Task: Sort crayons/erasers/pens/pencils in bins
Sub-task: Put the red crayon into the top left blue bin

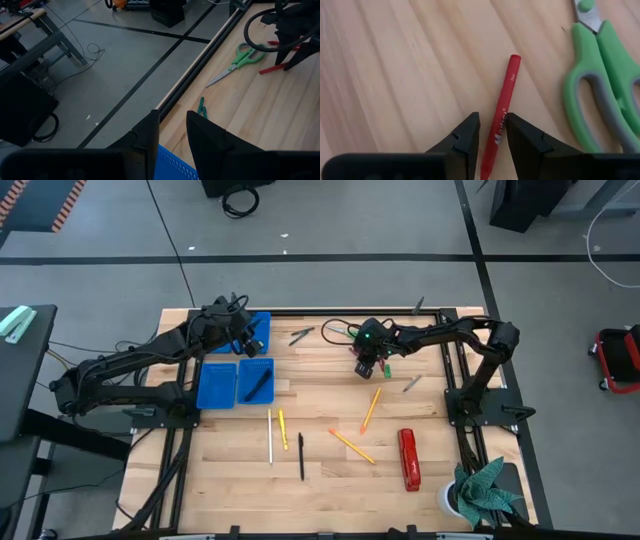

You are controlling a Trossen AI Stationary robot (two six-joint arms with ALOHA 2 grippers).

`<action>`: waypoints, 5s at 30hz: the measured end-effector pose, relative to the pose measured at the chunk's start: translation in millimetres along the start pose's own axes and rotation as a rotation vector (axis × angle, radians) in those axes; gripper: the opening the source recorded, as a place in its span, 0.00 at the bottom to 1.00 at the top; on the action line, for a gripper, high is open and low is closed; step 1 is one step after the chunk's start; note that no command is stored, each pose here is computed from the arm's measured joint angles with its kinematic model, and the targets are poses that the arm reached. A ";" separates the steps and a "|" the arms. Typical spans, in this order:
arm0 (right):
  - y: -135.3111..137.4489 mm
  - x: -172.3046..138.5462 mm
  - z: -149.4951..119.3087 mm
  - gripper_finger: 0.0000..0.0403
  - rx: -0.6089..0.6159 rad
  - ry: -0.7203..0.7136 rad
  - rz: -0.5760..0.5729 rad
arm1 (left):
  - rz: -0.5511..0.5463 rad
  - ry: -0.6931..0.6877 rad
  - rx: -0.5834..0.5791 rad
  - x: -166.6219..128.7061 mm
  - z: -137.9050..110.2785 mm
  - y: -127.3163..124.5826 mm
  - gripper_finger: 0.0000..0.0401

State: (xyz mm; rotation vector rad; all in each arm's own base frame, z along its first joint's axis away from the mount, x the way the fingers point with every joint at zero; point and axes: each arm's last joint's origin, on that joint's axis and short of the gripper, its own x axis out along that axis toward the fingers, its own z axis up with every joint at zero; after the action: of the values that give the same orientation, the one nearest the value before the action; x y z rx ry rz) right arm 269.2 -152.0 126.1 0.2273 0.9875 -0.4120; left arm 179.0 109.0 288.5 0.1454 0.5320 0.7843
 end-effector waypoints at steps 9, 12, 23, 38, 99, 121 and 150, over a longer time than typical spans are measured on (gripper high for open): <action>0.2 0.3 0.4 0.16 -0.067 -0.003 -0.016 | 0.000 0.000 0.001 0.0 0.0 0.0 0.27; 0.1 0.3 0.5 0.09 -0.086 -0.003 -0.020 | 0.000 0.000 0.025 0.0 0.0 0.0 0.27; 1.8 -2.5 7.8 0.04 -0.115 -0.031 -0.009 | 0.000 0.000 0.038 0.0 0.0 0.0 0.27; 50.5 -82.3 35.2 0.03 -0.219 -0.315 0.073 | -0.001 0.006 0.036 0.0 -0.6 -0.1 0.27; 71.5 7.7 31.7 0.09 -0.212 0.354 0.100 | -0.002 0.009 0.039 0.0 -0.9 -0.2 0.27; 80.2 -40.1 60.4 0.08 -0.254 0.074 0.163 | 0.013 -0.072 -0.008 -0.3 7.2 1.5 0.27; 67.4 -139.1 112.5 0.08 -0.488 -0.655 0.507 | -0.533 -0.461 0.019 33.0 32.9 -24.9 0.27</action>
State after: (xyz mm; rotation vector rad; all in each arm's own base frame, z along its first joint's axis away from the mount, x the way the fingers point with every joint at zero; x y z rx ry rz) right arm 317.0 -100.4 303.8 -0.1043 0.3359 0.2234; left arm 230.7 117.0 295.6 0.1850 0.1234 0.2091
